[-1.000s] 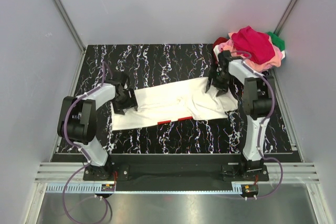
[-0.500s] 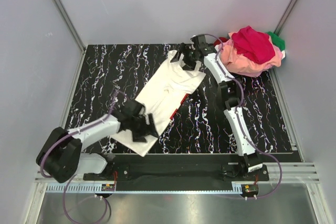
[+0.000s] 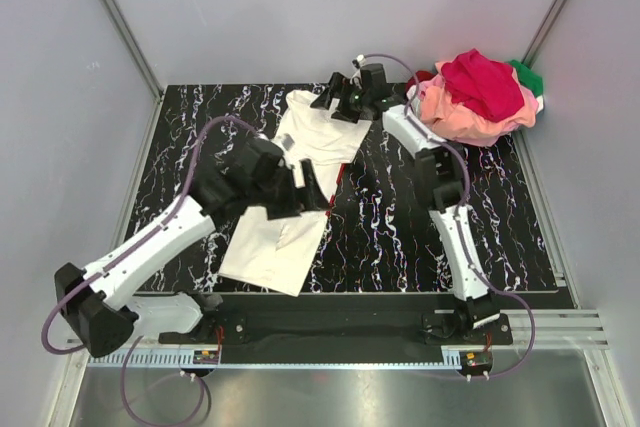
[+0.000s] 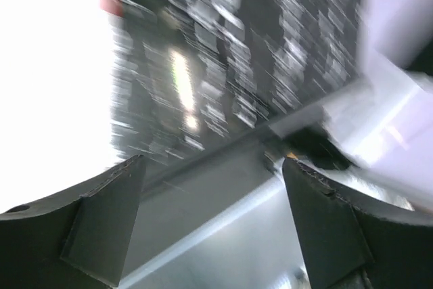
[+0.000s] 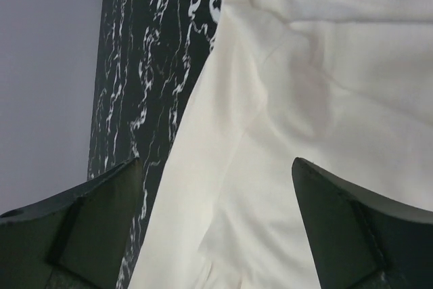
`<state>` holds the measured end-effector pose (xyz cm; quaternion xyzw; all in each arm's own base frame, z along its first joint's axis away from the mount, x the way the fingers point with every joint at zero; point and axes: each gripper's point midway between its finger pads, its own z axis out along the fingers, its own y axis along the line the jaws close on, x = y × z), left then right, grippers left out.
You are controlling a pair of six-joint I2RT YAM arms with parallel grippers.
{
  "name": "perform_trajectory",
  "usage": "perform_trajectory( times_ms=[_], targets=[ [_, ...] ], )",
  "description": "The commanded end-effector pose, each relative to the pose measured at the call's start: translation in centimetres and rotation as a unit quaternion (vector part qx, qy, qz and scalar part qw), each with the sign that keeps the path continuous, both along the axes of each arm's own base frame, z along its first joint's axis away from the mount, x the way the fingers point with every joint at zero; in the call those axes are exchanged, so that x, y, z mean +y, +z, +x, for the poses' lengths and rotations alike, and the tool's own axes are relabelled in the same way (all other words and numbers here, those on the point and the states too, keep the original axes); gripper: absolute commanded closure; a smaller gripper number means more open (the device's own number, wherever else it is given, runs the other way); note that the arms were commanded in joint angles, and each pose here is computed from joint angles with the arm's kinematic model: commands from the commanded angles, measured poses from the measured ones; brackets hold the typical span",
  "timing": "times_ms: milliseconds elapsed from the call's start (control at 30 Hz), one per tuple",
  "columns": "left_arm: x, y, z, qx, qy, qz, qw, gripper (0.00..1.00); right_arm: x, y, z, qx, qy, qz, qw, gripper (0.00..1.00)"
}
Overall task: Fold and stack the t-shirts
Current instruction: Fold the tshirt
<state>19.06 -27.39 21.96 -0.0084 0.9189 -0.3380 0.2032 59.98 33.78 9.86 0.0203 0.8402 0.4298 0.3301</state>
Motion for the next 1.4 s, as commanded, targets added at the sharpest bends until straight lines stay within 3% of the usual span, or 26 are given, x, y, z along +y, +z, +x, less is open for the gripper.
perform_trajectory(
  times_ms=[0,67,200,333,533,733,800,900,933,967,1000,1067,1233,1333,1367],
  targets=[
    [9.0,-6.5,2.7,0.03,0.045,0.162,0.985,0.13,-1.8,12.7,-2.9,-0.098,-0.009,0.003,0.995,0.0],
    [10.4,-7.7,4.3,0.021,0.044,0.172,0.984,0.13,-2.3,13.3,-5.2,-0.071,-0.019,-0.011,0.997,0.0],
    [12.8,-11.5,6.5,0.055,0.059,0.199,0.977,0.15,-2.9,7.0,-10.2,0.061,-0.024,-0.051,0.997,0.0],
    [12.4,-13.7,7.3,0.078,0.05,0.183,0.979,0.16,-2.2,2.2,-14.1,0.152,-0.016,-0.062,0.986,0.0],
    [13.3,-16.3,6.8,0.113,0.06,0.193,0.973,0.16,-2.8,-4.5,-18.0,0.23,-0.04,-0.198,0.952,0.0],
    [13.9,-18.3,4.8,0.151,0.064,0.198,0.966,0.16,-3.6,-9.2,-18.1,0.261,-0.063,-0.239,0.933,0.07],
    [13.6,-19.3,3.4,0.171,0.062,0.18,0.967,0.17,-3.2,-9.3,-16.9,0.253,-0.059,-0.242,0.935,0.13],
    [11.7,-19.5,2.3,0.185,0.065,0.117,0.974,0.18,-2.7,-10.6,-14.6,0.253,-0.057,-0.237,0.936,0.32],
    [11.5,-20.4,0.7,0.213,0.074,0.099,0.969,0.18,-3.1,-12.7,-14.4,0.272,-0.058,-0.245,0.929,0.34],
    [10.7,-20.4,0.1,0.219,0.071,0.077,0.97,0.18,-3.0,-11.4,-12.1,0.254,-0.07,-0.231,0.937,0.34],
    [9.4,-20.0,0.0,0.219,0.06,0.037,0.973,0.19,-3.5,-13.6,-12.3,0.276,-0.065,-0.244,0.927,0.34],
    [8.2,-20.3,-1.6,0.238,0.05,0.026,0.97,0.2,-4.1,-12.1,-9.4,0.256,-0.079,-0.228,0.936,0.34],
    [8.0,-19.2,-1.8,0.225,0.038,0.047,0.973,0.2,-7.0,-11.3,-6.9,0.246,-0.1,-0.221,0.938,0.25],
    [9.0,-17.5,-0.8,0.192,0.034,0.082,0.977,0.19,-9.0,-8.9,-6.9,0.244,-0.106,-0.218,0.939,0.16],
    [9.5,-16.7,-0.3,0.174,0.037,0.094,0.98,0.18,-9.9,-10.2,-8.6,0.265,-0.104,-0.236,0.929,0.14]
  ],
)
